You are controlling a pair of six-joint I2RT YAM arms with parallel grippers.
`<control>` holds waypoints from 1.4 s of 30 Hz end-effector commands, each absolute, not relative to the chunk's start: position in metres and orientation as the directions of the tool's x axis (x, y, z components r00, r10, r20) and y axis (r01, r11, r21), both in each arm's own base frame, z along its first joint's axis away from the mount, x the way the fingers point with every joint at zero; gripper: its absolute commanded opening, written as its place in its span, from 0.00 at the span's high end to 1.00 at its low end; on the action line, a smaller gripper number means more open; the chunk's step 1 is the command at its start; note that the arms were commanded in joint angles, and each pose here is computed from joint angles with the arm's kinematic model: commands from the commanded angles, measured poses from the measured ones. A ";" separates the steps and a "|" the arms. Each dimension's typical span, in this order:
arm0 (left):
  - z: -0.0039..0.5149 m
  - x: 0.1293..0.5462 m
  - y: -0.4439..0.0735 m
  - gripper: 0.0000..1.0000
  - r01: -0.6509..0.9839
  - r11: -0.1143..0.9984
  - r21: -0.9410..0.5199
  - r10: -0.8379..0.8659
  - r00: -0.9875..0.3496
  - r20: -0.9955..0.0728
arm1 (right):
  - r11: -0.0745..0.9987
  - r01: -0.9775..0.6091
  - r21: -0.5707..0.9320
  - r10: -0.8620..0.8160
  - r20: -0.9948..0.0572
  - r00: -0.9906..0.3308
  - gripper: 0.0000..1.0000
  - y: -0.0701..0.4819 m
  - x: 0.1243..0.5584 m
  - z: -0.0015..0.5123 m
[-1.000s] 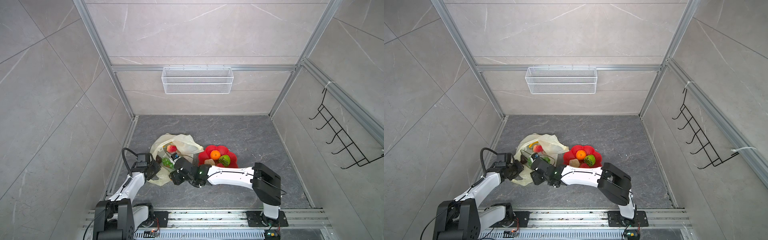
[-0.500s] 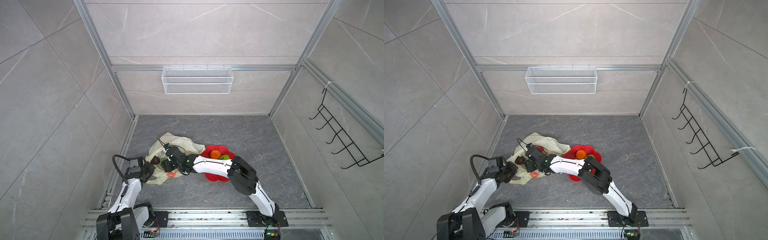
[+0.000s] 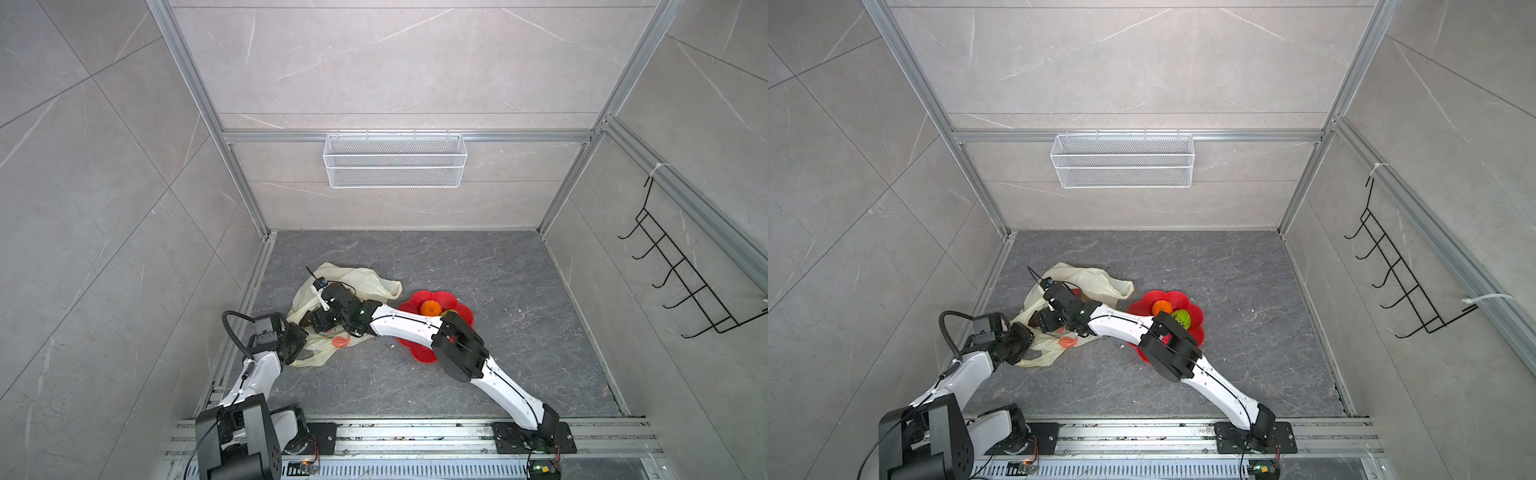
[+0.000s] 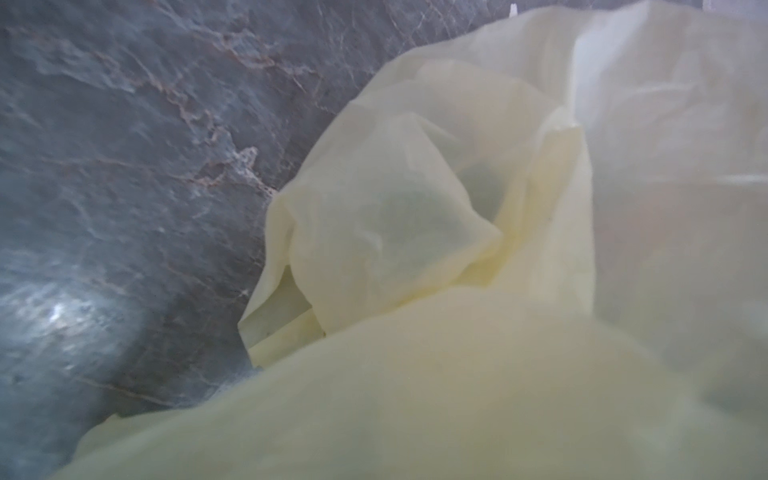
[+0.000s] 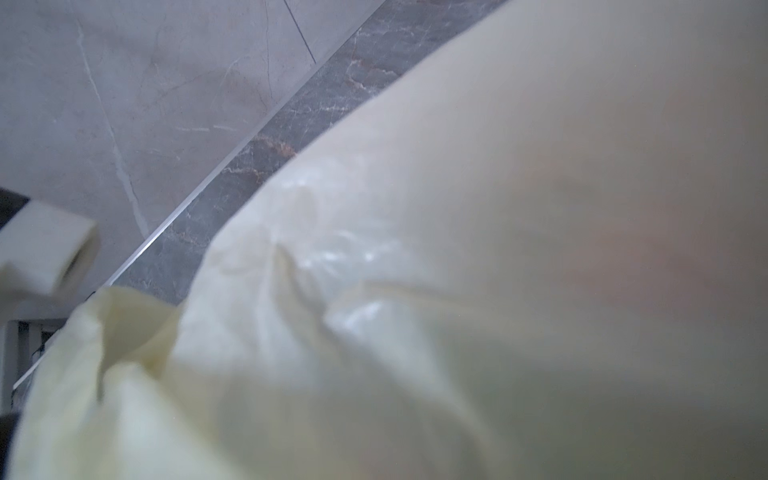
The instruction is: Take the fake fruits out of the plastic bag
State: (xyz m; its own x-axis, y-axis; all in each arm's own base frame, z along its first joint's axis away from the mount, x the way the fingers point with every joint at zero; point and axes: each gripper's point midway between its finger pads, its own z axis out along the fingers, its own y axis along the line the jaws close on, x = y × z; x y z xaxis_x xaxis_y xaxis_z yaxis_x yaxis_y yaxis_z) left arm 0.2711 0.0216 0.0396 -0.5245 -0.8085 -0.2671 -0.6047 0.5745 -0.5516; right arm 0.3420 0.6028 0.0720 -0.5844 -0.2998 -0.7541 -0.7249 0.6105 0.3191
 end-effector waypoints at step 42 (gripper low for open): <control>0.052 0.255 0.016 1.00 -0.573 0.575 -0.584 -0.808 -0.511 -0.294 | 0.581 -0.733 0.354 -0.369 -0.688 -0.625 0.44 0.634 0.313 0.058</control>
